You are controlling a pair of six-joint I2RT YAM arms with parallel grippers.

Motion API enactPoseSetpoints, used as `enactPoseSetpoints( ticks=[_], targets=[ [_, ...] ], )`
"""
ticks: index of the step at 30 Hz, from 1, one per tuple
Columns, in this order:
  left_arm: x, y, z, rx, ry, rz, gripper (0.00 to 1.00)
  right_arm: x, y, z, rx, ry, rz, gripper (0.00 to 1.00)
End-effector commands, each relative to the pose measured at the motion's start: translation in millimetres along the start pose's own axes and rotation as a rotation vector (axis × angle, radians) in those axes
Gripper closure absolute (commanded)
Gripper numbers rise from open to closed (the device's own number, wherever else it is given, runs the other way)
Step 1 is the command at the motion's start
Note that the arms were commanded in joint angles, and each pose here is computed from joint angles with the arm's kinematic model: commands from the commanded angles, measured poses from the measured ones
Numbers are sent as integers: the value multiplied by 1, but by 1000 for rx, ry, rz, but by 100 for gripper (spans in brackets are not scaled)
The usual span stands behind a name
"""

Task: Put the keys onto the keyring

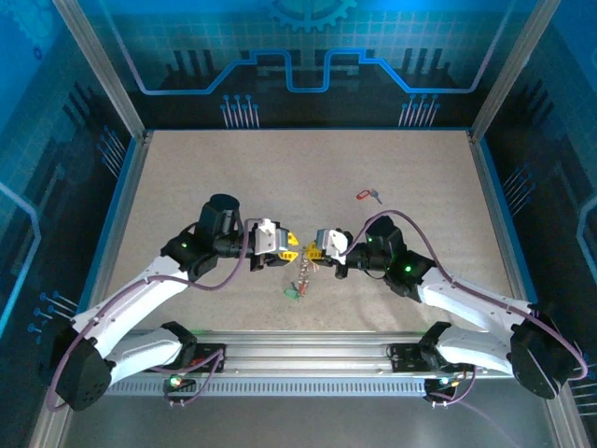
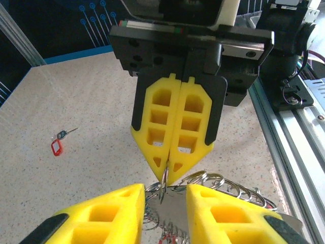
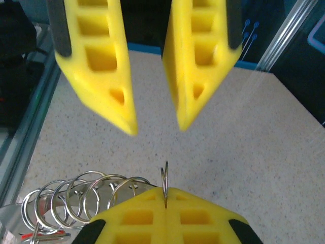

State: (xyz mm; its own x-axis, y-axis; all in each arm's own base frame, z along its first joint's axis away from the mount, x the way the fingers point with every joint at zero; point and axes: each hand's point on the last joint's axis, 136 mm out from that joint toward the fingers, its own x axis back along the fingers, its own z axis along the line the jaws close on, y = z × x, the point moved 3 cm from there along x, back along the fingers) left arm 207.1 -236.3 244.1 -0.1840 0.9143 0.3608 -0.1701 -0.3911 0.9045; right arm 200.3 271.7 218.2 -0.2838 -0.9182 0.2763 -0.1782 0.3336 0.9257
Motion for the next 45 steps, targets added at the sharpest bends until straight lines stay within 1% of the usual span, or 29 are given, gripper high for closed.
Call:
enactPoseSetpoints(
  ticks=[1,5,10,14,18,22,23,26,27,29,31,35,37,41,45],
  targets=[
    [-2,0,1,7,-2,-17,70,7,26,-5,19,-7,-123,100],
    [-4,-1,0,11,-26,-15,69,7,27,-4,16,5,-135,100],
    [-5,-2,-2,6,-52,-7,72,6,28,-3,18,14,-136,100],
    [-4,-2,-5,5,-71,1,81,6,29,-2,23,28,-132,100],
    [-3,1,-7,1,-84,-15,87,6,29,0,34,45,-123,100],
    [-3,4,-7,0,-91,-23,99,6,28,1,45,51,-108,100],
    [-2,5,-7,-2,-93,-26,100,7,28,1,46,53,-105,100],
    [-1,8,-8,0,-104,-30,100,7,27,1,47,50,-92,100],
    [-1,9,-9,0,-111,-32,100,8,26,1,45,47,-87,99],
    [0,10,-11,10,-135,-22,100,9,23,2,42,48,-66,94],
    [0,9,-12,20,-153,-7,100,10,19,2,44,45,-38,85],
    [0,7,-12,13,-154,25,100,14,14,2,57,57,17,82],
    [0,6,-11,12,-154,39,100,15,13,2,60,67,44,77],
    [-1,3,-10,25,-160,74,100,20,14,2,74,89,97,76],
    [-1,5,-10,49,-173,85,100,21,16,3,63,123,130,75]
  ],
)
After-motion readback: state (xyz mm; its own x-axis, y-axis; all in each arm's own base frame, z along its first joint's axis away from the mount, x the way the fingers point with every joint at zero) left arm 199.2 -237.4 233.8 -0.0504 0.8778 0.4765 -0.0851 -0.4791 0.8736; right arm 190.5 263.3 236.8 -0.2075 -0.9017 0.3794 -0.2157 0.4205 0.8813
